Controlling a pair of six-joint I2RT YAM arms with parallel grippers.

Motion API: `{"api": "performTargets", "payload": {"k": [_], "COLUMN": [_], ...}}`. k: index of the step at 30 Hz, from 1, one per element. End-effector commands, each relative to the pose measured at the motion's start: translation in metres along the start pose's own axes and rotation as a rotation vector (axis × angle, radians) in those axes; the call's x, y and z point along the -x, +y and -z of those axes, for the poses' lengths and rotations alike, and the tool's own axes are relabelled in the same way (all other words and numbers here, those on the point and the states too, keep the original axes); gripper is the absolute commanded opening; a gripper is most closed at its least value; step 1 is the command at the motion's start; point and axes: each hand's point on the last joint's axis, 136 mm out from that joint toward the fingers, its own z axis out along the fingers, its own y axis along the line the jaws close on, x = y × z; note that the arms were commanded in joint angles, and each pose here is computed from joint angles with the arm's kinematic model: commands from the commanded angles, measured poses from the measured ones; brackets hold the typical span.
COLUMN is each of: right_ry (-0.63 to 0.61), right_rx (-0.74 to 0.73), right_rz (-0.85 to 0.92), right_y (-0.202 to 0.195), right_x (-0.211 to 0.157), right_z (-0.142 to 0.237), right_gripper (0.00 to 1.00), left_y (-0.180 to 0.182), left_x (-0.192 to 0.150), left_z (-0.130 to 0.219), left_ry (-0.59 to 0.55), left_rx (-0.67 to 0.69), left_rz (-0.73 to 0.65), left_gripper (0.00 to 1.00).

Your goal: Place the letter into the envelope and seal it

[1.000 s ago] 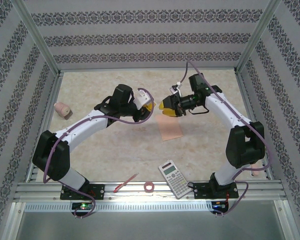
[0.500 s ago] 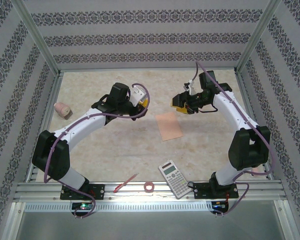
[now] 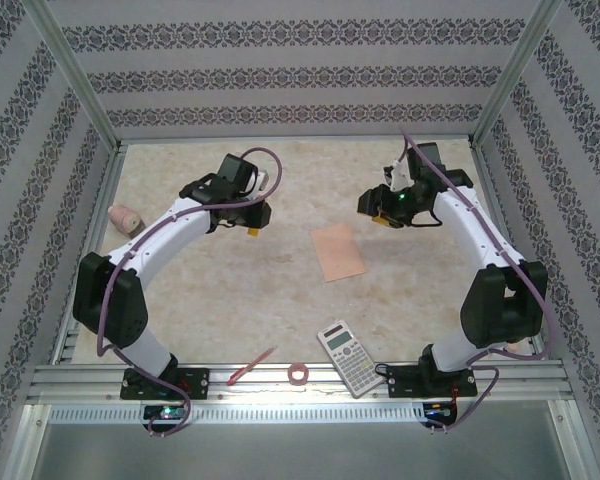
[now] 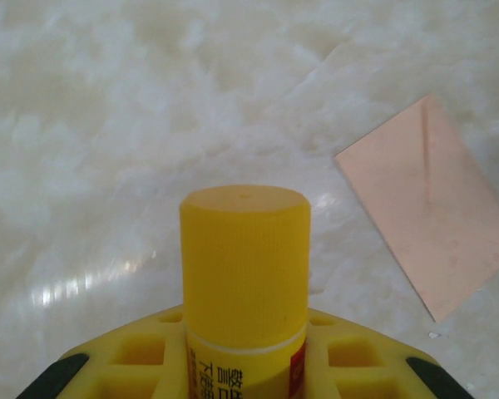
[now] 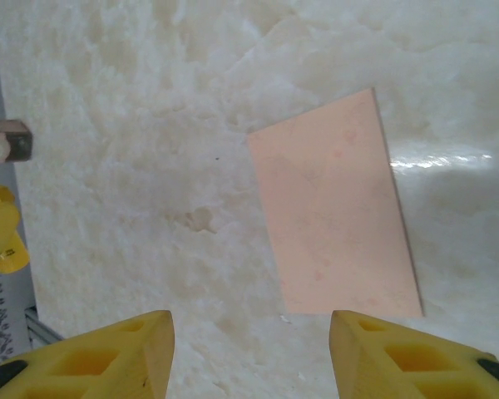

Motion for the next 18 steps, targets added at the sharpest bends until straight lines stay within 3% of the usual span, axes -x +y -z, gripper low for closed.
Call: {"api": "performTargets", "payload": {"k": [1, 18], "right_ry": [-0.035, -0.039], "right_rx": [-0.070, -0.100], "right_rz": [-0.003, -0.026], "right_y": [-0.020, -0.053], "right_x": [-0.002, -0.012], "right_z": [0.004, -0.001], "right_gripper": [0.52, 0.52], "left_y": [0.020, 0.018], "left_x": [-0.028, -0.067], "left_z": [-0.001, -0.053], "left_ry": [0.116, 0.228], "left_rx": [0.104, 0.106], "left_rz": [0.208, 0.489], "left_gripper": [0.00, 0.00]}}
